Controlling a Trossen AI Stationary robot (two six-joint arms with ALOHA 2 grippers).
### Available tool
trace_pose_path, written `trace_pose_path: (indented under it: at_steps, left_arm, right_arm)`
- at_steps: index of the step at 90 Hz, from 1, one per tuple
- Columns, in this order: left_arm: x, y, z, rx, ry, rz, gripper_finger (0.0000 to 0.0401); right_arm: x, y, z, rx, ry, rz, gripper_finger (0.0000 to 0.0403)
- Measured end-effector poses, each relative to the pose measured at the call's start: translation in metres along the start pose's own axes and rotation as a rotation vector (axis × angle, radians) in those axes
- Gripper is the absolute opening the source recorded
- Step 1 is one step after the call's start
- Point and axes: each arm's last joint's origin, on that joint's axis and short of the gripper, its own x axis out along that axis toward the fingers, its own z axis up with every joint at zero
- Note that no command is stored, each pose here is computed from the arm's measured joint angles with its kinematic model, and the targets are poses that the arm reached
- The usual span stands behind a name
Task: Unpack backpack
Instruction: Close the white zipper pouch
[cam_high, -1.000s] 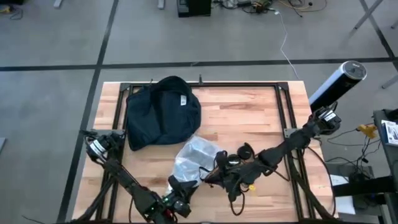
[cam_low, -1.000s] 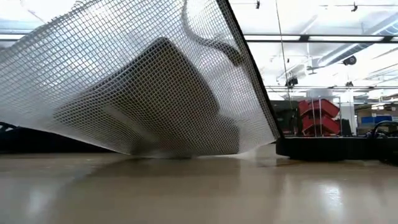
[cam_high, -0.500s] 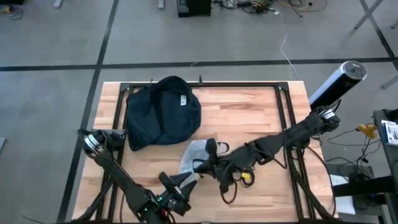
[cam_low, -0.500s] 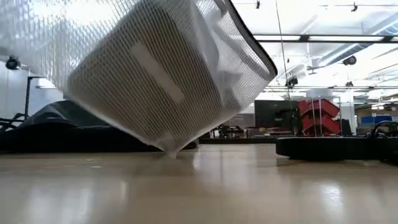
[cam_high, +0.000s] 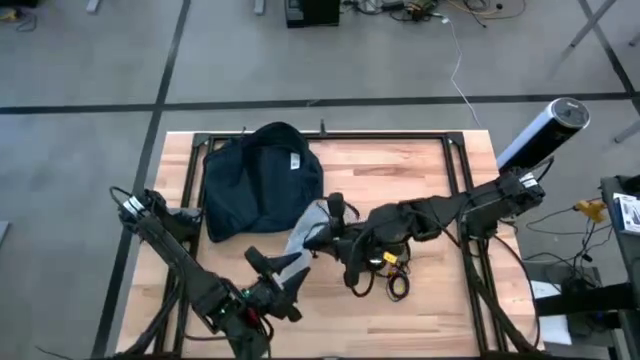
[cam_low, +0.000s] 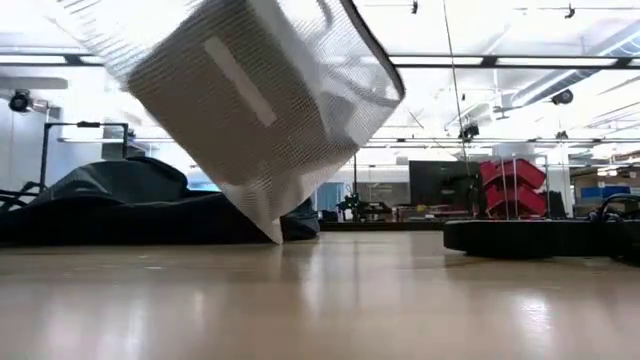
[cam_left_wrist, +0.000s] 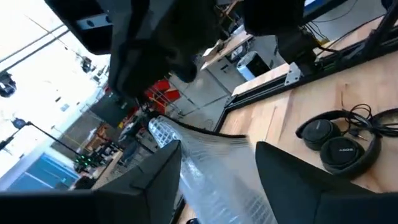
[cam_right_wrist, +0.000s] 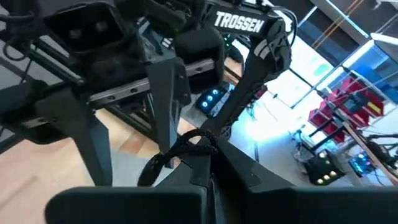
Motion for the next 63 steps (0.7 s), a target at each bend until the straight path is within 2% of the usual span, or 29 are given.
trace_pose_path:
  at_steps: [24, 34, 50, 63]
  left_arm:
    - [0.021, 0.028, 0.005, -0.109, 0.035, 0.051, 0.0186]
    - [0.032, 0.032, 0.005, -0.128, 0.053, 0.075, 0.0189]
    - [0.037, 0.032, 0.005, -0.157, 0.063, 0.01, 0.0186]
    - [0.035, 0.031, 0.005, -0.166, 0.059, -0.003, 0.0178]
  right_arm:
    - [0.004, 0.002, -0.001, -0.005, -0.017, 0.018, 0.0]
    - [0.008, 0.003, -0.002, -0.014, -0.005, 0.021, 0.0]
    - [0.007, -0.001, 0.001, -0.02, 0.015, -0.019, 0.0]
    - [0.006, -0.006, 0.006, -0.014, 0.0, -0.041, 0.0]
